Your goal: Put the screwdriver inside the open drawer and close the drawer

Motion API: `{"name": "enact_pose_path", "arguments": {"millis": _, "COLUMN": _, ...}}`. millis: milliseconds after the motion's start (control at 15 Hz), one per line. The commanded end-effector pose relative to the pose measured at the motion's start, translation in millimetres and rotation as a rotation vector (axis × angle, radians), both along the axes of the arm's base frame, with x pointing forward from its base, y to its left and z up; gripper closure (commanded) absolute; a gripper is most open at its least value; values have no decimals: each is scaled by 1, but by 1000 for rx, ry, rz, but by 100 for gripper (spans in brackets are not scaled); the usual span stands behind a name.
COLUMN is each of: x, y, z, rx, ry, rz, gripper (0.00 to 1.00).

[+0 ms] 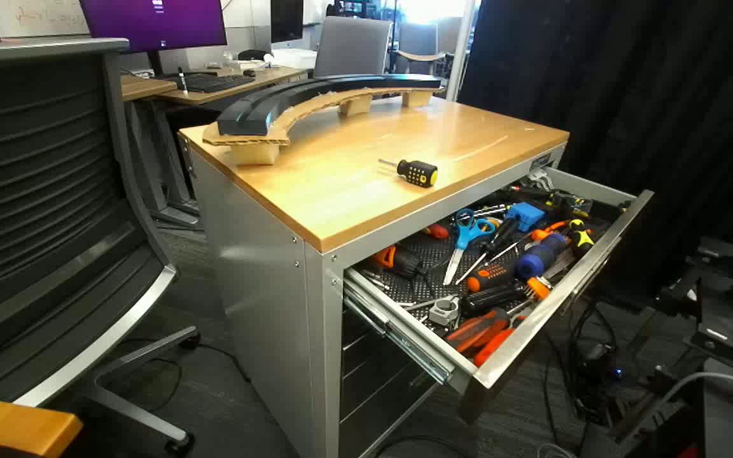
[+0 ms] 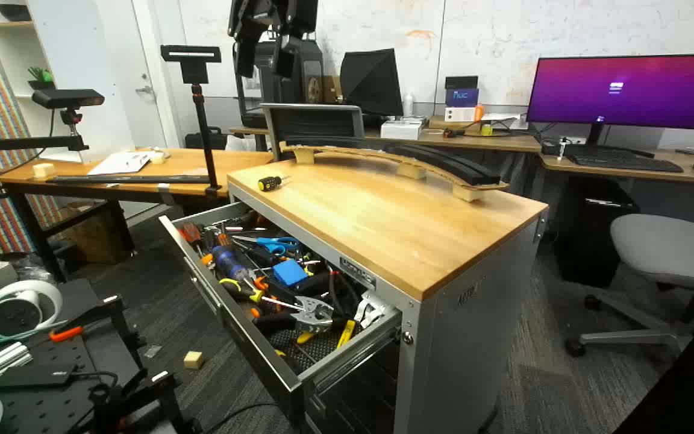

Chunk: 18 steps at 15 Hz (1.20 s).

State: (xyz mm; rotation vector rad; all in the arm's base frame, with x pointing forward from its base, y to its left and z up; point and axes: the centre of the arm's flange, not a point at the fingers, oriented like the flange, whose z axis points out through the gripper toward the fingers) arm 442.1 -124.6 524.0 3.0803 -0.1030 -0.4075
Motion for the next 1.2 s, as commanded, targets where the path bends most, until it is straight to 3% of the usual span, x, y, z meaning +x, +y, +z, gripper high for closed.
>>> {"name": "enact_pose_path", "arguments": {"millis": 0, "x": 0, "y": 0, "z": 1, "rx": -1, "ry": -3, "rz": 0, "gripper": 0}}
{"name": "enact_pose_path", "arguments": {"millis": 267, "x": 1, "y": 0, "z": 5, "rx": -2, "ry": -12, "rz": 0, "gripper": 0}}
{"name": "enact_pose_path", "arguments": {"millis": 467, "x": 26, "y": 11, "z": -6, "rx": 3, "ry": 7, "rz": -27, "gripper": 0}}
{"name": "enact_pose_path", "arguments": {"millis": 800, "x": 106, "y": 95, "z": -63, "rx": -60, "ry": 96, "rz": 35, "gripper": 0}}
{"name": "enact_pose_path", "arguments": {"millis": 1133, "x": 177, "y": 186, "z": -136, "rx": -67, "ry": 123, "rz": 92, "gripper": 0}}
